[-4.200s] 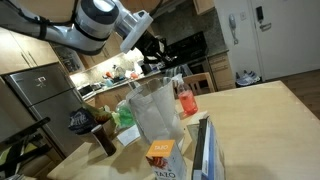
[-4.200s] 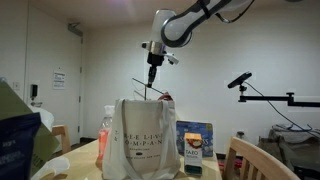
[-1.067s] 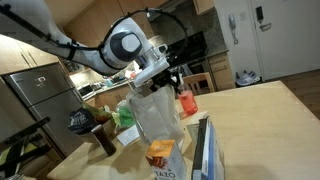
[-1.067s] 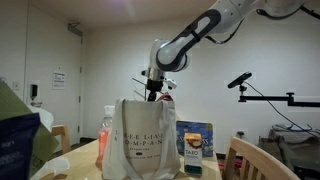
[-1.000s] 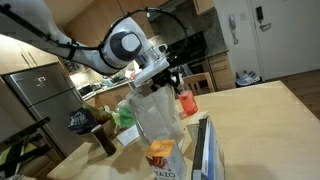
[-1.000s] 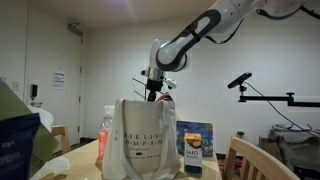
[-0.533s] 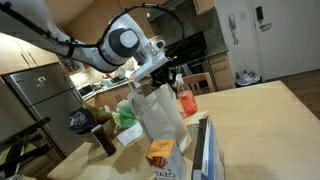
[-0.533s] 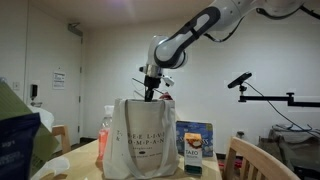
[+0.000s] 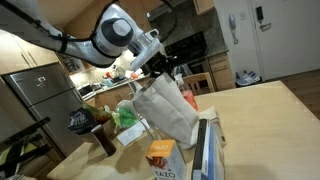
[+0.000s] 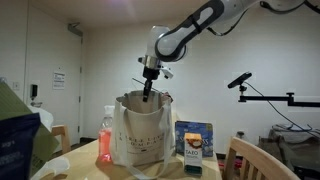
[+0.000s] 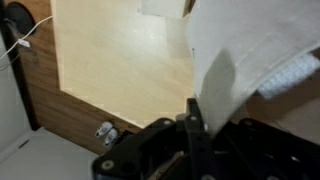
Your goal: Unpack the objects from the carrier bag to the table
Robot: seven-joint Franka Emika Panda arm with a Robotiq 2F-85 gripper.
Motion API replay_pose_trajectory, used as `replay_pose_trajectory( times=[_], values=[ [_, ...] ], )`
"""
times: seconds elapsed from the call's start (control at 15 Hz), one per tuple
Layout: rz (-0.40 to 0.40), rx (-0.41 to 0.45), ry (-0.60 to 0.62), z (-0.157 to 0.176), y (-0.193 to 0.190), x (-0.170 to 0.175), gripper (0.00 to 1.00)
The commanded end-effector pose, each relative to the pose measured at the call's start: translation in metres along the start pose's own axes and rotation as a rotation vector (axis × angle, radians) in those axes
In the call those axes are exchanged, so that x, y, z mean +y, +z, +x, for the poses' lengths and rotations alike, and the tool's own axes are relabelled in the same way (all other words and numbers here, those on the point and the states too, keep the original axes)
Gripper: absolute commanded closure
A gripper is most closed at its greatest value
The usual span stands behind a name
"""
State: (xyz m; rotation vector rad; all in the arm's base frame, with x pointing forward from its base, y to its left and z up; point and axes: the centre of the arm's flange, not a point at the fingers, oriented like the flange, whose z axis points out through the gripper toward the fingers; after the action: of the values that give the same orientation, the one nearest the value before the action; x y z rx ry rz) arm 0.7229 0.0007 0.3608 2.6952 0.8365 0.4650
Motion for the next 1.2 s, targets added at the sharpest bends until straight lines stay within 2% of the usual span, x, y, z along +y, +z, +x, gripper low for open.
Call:
replay_pose_trajectory(
  times=[0.0, 0.2, 0.73, 0.93, 1.07, 1.13],
  values=[
    [-0.190, 0.005, -0.010, 0.000, -0.047, 0.001, 0.99],
    [-0.287, -0.016, -0.025, 0.008, -0.051, -0.003, 0.99],
    [-0.376, -0.041, -0.081, 0.019, 0.003, -0.049, 0.99],
    [-0.353, -0.096, -0.191, 0.017, 0.025, -0.076, 0.99],
    [-0.271, -0.115, -0.236, 0.015, 0.033, -0.092, 0.99],
    [-0.213, -0.134, -0.266, 0.013, 0.036, -0.101, 0.72]
  ],
)
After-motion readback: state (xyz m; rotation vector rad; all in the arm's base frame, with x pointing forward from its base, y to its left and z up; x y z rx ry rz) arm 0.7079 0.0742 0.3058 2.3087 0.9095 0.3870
